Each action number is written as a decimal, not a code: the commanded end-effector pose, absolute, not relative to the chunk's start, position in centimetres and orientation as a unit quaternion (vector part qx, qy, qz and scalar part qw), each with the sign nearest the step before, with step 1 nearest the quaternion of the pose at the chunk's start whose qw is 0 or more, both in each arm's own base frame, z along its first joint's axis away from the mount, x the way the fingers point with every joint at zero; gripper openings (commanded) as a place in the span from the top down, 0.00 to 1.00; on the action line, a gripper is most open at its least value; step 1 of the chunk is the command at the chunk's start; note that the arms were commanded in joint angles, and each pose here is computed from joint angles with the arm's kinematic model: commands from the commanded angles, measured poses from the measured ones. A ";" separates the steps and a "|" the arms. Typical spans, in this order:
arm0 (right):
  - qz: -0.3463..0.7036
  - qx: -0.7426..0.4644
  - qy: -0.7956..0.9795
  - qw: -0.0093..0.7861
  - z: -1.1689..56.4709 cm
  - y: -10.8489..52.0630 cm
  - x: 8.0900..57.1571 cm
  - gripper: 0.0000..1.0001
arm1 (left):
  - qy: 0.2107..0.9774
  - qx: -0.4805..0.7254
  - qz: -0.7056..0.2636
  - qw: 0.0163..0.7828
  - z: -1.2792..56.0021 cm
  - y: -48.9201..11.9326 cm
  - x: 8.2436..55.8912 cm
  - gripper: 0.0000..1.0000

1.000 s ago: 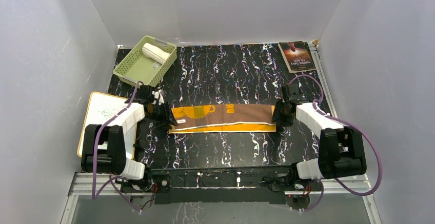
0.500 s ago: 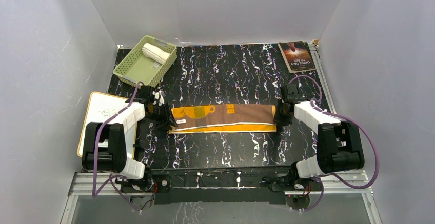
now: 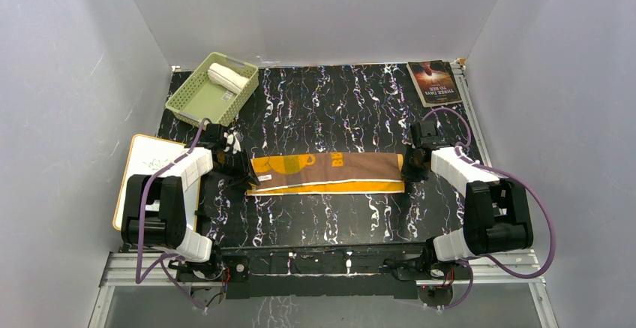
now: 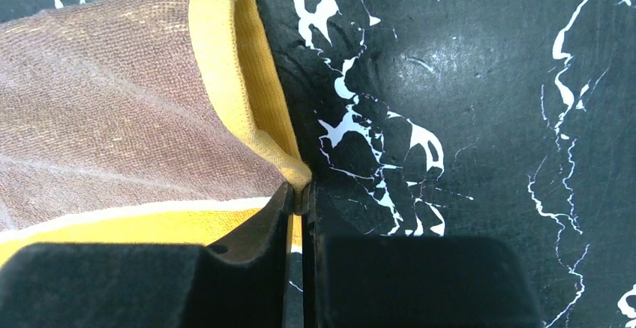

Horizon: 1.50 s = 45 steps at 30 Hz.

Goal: Roll the towels
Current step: Fold the towel at the center of the board.

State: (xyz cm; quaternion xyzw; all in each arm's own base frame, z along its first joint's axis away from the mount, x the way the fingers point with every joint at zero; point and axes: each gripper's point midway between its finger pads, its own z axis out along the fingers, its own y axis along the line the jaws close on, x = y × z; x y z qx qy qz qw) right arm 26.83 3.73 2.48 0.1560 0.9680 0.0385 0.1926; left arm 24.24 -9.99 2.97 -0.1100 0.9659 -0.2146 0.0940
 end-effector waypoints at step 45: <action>0.055 0.142 0.960 0.235 5.0 4.1 28.7 1.00 | 0.974 -0.060 -0.207 0.068 4.7 -11.3 24.7 1.00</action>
